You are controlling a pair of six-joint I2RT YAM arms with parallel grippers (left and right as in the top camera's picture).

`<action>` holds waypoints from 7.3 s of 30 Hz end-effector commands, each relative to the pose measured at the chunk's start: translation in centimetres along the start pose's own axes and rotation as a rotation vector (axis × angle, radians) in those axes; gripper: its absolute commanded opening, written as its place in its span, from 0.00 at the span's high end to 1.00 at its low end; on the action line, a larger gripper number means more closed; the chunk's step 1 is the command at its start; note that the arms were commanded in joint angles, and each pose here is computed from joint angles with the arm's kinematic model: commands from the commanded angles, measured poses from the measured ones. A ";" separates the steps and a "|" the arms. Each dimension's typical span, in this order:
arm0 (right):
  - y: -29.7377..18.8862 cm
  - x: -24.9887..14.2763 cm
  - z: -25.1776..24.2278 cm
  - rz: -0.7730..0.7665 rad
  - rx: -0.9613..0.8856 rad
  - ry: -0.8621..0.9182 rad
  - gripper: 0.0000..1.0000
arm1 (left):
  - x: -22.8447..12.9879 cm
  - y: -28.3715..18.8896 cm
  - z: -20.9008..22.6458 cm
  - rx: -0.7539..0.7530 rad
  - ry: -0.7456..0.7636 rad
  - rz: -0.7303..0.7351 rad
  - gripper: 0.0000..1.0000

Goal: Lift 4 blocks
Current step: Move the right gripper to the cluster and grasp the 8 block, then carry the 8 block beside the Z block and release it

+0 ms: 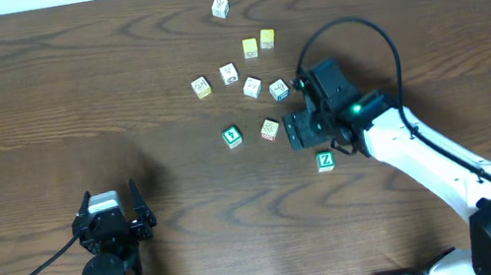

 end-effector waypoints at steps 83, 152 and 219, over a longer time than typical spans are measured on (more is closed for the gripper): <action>8.8 2.0 5.2 0.260 0.210 -0.623 0.55 | -1.7 0.2 -0.2 -0.002 0.017 0.080 0.24; -4.0 -6.4 -6.2 -0.011 -0.148 0.276 0.89 | -1.6 0.2 -0.2 0.000 0.016 0.073 0.24; 3.6 -7.3 -5.6 0.074 -0.037 0.250 0.49 | -1.6 0.2 -0.2 -0.001 0.016 0.077 0.24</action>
Point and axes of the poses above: each gripper's point midway between its finger pads, its own y axis out along the fingers, its own z axis along the line the jaws close on, x = y × z, the point moved 8 cm from there along -y, back along the fingers, and after that the axes turned 11 degrees about y, right-handed, at the moved point
